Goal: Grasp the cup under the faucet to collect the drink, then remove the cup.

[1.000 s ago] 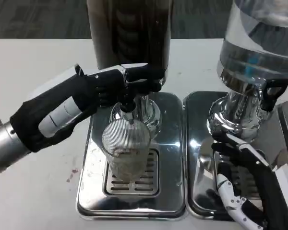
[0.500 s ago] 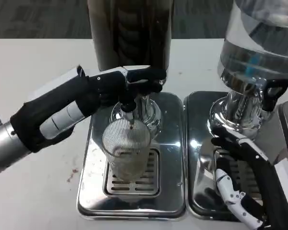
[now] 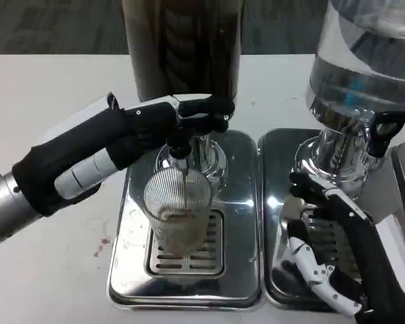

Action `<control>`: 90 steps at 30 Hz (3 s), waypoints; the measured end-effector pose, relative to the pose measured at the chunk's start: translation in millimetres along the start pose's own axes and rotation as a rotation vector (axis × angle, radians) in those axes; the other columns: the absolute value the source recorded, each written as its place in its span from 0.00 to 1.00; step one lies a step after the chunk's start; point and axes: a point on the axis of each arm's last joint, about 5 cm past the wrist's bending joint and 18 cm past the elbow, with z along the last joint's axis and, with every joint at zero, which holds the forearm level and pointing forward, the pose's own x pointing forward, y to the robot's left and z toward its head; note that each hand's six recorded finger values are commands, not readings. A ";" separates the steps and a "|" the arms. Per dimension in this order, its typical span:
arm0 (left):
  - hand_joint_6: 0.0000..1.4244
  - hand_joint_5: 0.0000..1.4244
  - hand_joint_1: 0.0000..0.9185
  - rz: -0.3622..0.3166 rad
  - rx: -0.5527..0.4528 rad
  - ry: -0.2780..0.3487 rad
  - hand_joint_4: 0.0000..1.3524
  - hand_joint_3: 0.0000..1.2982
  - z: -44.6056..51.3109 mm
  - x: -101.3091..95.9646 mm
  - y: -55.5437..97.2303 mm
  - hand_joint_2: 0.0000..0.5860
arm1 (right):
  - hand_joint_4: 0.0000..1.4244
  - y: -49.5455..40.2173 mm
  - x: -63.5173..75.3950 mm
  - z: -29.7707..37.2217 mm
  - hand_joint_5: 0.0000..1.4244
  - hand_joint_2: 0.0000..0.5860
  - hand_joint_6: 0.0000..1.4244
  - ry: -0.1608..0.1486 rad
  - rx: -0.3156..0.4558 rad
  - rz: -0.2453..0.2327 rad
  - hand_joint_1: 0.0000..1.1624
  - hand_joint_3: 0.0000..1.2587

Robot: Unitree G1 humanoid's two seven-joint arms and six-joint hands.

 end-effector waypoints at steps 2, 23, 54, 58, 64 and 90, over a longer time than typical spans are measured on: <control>0.08 0.12 0.00 -0.002 0.007 -0.002 0.08 0.16 1.1 0.2 0.3 0.17 | 0.15 -0.2 1.4 0.0 0.17 0.62 0.19 0.003 -0.002 0.014 0.52 0.16; 0.09 0.12 0.00 -0.036 0.126 -0.011 0.09 0.16 9.1 0.7 0.7 0.17 | 0.07 0.4 25.6 1.4 0.09 0.47 0.15 -0.027 -0.005 0.115 0.57 0.07; 0.09 0.12 0.00 -0.036 0.237 -0.007 0.09 0.16 15.0 0.5 -0.9 0.17 | 0.00 21.6 53.5 1.3 0.00 0.40 0.04 -0.031 0.002 0.280 0.53 0.00; 0.09 0.12 0.00 -0.035 0.247 -0.005 0.09 0.16 16.1 0.5 -1.4 0.17 | 0.00 25.2 54.5 1.0 0.00 0.39 0.04 -0.032 0.008 0.282 0.53 0.00; 0.09 0.12 0.00 -0.034 0.253 -0.005 0.09 0.16 17.0 0.4 -1.5 0.17 | 0.00 30.8 58.5 1.4 0.00 0.39 0.04 -0.042 0.015 0.287 0.53 0.00; 0.09 0.13 0.00 -0.026 0.307 -0.007 0.09 0.16 23.1 -3.1 -2.3 0.17 | 0.00 45.1 68.1 1.0 0.00 0.39 0.01 -0.063 0.024 0.296 0.53 0.00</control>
